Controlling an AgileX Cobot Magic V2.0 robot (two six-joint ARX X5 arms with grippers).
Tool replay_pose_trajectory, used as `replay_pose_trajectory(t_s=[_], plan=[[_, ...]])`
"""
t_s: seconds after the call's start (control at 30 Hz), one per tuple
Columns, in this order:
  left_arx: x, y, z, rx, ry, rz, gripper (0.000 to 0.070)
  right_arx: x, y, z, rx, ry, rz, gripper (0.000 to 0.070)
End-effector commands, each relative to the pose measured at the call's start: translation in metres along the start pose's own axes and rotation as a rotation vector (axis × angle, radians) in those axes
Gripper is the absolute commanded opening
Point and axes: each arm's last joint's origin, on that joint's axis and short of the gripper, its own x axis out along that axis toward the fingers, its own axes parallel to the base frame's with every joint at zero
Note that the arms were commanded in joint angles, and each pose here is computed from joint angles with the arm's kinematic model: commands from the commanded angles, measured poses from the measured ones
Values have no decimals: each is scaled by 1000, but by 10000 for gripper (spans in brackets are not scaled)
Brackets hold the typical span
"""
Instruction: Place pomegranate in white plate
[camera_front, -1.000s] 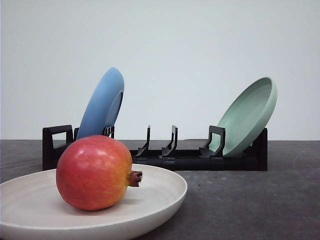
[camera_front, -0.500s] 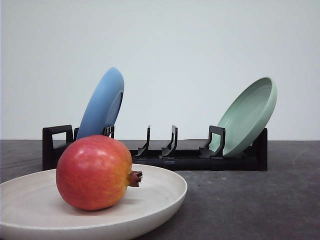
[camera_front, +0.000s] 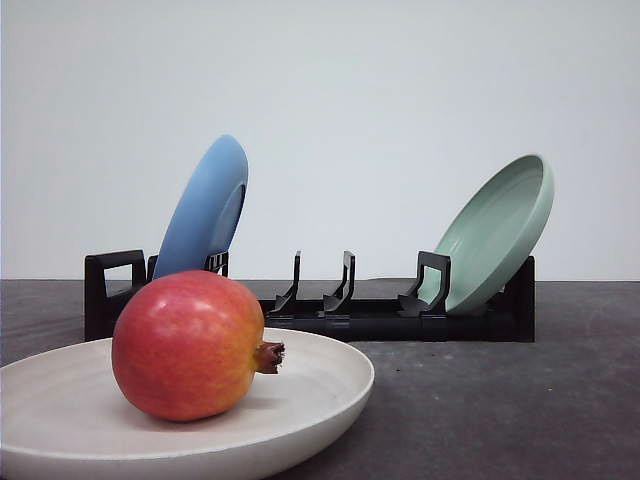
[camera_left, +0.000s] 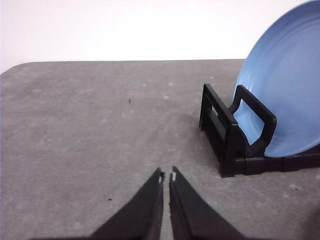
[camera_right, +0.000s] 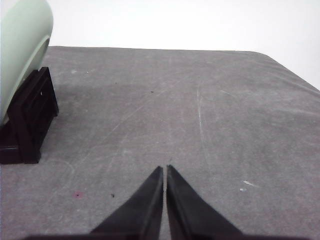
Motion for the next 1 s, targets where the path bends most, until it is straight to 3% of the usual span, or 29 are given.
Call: replay_pose_trajectory(t_s=[0.0, 0.97], plan=[[1, 0, -2, -3, -3, -2, 0, 0, 0, 0, -6, -6, -2, 6], [1, 0, -2, -3, -3, -2, 0, 0, 0, 0, -6, -7, -2, 6]])
